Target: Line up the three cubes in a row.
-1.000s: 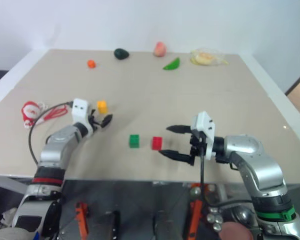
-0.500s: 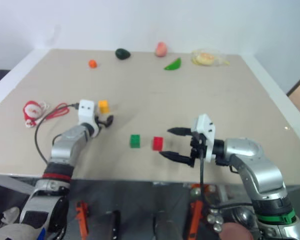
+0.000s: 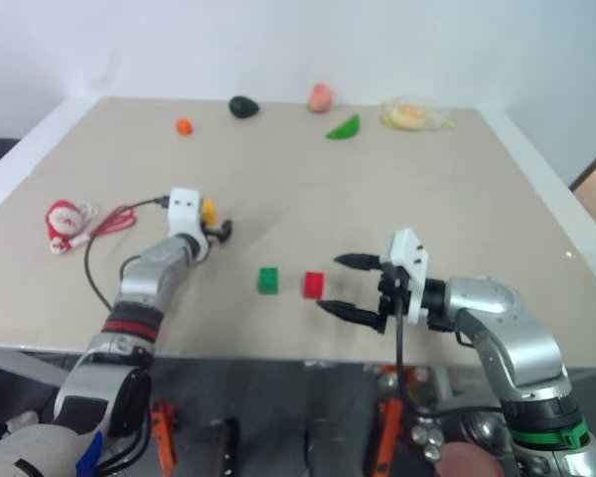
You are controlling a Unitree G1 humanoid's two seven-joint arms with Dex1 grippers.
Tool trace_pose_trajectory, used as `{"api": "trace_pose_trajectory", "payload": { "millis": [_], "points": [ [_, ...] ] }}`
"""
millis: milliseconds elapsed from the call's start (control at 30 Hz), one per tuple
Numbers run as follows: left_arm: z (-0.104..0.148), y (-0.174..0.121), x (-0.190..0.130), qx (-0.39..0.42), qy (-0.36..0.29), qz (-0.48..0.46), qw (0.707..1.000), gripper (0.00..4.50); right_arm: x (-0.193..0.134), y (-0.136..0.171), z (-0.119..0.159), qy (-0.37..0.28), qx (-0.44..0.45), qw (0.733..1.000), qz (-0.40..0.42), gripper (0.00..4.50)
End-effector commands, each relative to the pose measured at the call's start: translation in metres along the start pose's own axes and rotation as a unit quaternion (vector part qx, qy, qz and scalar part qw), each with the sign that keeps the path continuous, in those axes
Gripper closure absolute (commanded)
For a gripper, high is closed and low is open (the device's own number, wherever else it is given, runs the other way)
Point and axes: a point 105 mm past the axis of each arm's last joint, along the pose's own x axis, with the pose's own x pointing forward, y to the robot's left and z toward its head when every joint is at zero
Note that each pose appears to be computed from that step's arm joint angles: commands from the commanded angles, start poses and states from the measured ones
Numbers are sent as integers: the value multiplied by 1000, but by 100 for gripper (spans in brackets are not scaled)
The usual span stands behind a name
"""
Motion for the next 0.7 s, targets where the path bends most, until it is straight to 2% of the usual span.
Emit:
{"api": "trace_pose_trajectory", "payload": {
  "millis": [33,300,400,500,600,700],
  "points": [
    [17,4,1,-9,-31,17,999,55,-2,-1,11,-15,-22,1000,-5,0],
    [18,7,2,1,-34,24,999,320,-2,-2,11,-15,-20,1000,-10,0],
    [19,4,2,31,-40,10,999,320,-2,-3,11,-14,-21,1000,-11,0],
    [28,-1,-1,68,-72,-22,995,320,-2,-4,10,-13,-22,1000,-11,0],
    [47,-4,-9,84,-135,-76,984,320,-3,-3,11,-13,-22,1000,-10,0],
    [55,-3,-22,109,-176,-149,967,320,-7,-3,11,-13,-19,1000,-9,0]
  ]
}}
